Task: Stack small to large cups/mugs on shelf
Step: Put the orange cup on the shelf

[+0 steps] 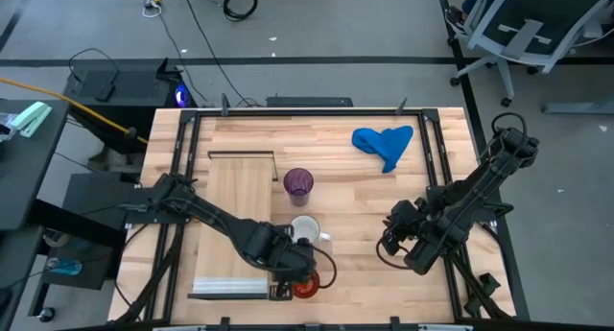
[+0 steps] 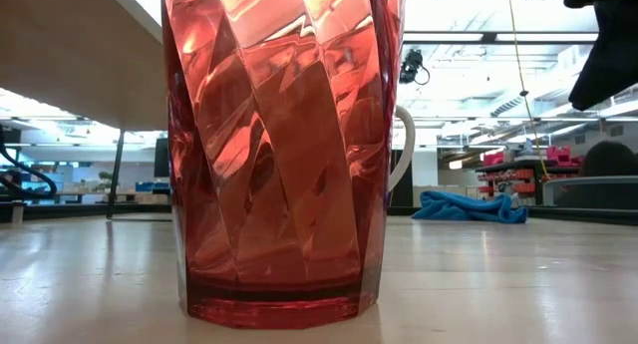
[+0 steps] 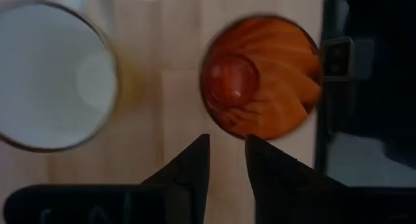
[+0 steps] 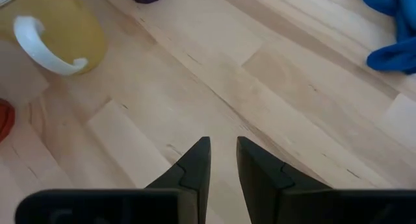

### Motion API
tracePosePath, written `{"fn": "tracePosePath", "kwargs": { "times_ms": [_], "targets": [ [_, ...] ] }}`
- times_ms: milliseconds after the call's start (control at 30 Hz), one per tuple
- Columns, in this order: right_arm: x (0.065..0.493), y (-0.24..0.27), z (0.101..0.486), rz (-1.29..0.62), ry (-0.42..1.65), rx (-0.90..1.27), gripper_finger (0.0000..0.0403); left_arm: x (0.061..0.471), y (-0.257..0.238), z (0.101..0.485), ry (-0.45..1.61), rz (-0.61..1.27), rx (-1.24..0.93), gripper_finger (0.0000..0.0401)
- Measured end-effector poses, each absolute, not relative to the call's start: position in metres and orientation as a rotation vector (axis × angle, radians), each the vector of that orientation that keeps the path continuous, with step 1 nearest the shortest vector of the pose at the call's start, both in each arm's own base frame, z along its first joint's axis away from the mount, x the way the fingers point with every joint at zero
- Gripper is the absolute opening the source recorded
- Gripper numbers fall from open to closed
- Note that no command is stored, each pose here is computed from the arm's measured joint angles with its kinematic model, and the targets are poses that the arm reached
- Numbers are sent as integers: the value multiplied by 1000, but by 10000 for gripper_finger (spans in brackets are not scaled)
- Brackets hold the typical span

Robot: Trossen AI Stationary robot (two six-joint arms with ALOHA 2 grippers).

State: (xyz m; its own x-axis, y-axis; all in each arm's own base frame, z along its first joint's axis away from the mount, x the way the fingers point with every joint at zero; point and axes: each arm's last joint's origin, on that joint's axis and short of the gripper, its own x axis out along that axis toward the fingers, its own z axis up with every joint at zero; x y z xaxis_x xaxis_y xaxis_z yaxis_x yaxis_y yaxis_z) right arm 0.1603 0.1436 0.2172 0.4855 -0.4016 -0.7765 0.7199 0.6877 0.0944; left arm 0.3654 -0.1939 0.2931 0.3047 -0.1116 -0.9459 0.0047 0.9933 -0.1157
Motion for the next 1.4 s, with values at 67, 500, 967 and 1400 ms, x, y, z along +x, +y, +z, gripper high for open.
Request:
{"fn": "tracePosePath", "kwargs": {
  "times_ms": [67, 500, 967, 1400],
  "targets": [
    [160, 144, 217, -704, 810, 430, 83, 365, -195, 292, 1238, -29, -79, 108],
    [160, 143, 217, -679, 826, 374, 83, 372, -202, 276, 1232, 65, -135, 108],
    [151, 149, 210, -633, 812, 319, 83, 377, -206, 264, 1259, 67, -161, 108],
    [151, 151, 210, -621, 807, 331, 83, 381, -207, 253, 1289, 71, -160, 108]
  ]
}}
